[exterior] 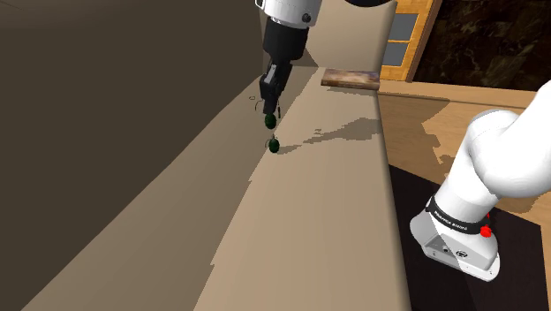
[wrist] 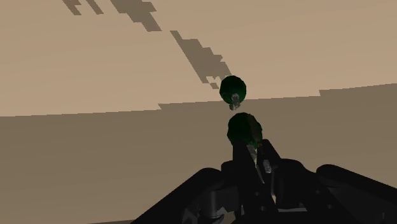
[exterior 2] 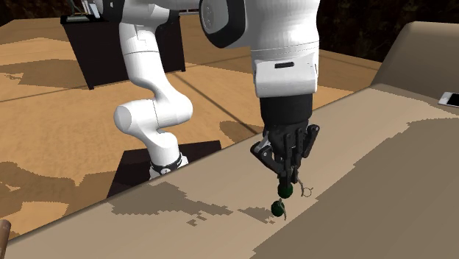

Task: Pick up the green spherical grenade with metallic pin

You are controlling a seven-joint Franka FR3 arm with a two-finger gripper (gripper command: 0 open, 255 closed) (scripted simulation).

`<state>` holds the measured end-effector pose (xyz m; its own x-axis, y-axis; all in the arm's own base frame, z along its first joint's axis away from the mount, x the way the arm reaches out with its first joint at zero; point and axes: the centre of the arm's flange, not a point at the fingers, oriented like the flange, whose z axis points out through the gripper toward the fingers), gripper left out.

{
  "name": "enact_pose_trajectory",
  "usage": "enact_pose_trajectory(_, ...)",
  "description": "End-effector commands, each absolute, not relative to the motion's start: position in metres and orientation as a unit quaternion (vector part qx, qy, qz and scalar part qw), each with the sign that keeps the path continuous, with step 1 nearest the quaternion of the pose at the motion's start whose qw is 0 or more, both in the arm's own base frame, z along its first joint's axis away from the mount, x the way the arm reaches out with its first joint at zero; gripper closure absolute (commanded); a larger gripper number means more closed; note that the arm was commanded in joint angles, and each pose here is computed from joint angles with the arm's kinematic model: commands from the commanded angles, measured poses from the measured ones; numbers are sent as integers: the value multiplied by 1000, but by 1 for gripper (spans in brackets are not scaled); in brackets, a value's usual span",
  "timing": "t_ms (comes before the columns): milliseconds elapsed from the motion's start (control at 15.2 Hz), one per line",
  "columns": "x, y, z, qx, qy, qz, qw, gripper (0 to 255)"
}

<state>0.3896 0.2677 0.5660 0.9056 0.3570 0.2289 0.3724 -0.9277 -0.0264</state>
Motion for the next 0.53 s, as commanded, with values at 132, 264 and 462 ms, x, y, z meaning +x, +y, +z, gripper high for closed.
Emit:
enact_pose_trajectory(132, 390, 268, 577, -976, -187, -110, 35, 255)
enact_pose_trajectory(264, 390, 268, 588, -976, -187, -110, 35, 255)
enact_pose_trajectory(462, 390, 268, 603, -976, -187, -110, 35, 255)
